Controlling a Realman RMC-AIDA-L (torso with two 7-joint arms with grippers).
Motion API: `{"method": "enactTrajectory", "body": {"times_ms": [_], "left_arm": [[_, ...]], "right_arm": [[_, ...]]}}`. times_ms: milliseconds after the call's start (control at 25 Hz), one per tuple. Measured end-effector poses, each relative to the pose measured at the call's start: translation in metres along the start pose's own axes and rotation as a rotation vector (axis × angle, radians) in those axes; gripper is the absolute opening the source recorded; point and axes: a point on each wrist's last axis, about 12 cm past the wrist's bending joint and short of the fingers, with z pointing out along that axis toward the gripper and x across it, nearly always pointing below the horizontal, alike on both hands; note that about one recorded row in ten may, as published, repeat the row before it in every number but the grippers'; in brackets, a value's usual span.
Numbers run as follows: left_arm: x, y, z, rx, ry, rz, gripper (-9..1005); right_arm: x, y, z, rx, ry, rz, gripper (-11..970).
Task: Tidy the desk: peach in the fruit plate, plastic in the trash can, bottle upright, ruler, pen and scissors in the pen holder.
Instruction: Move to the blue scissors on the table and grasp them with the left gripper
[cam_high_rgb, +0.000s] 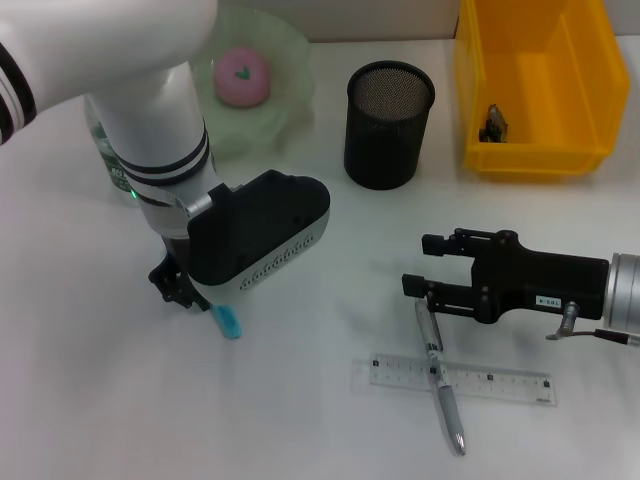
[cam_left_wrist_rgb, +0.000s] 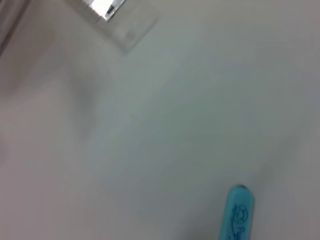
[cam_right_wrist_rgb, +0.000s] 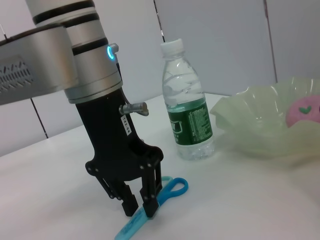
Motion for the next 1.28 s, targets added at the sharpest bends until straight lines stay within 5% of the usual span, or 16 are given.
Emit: {"method": "enactTrajectory", "body": {"times_ms": [160, 1280], "left_arm": [[-0.0001, -0.0001, 0.0002, 0.001, 0.001, 0.001, 295], [-0.0002, 0.0021, 0.0024, 0.004, 0.009, 0.013, 285]], "right_arm": [[0.0001, 0.0001, 0.0001, -0.001, 0.001, 0.0, 664], [0.0, 0.0004, 0.0002, -0.003, 0.001, -0.001, 664]]}}
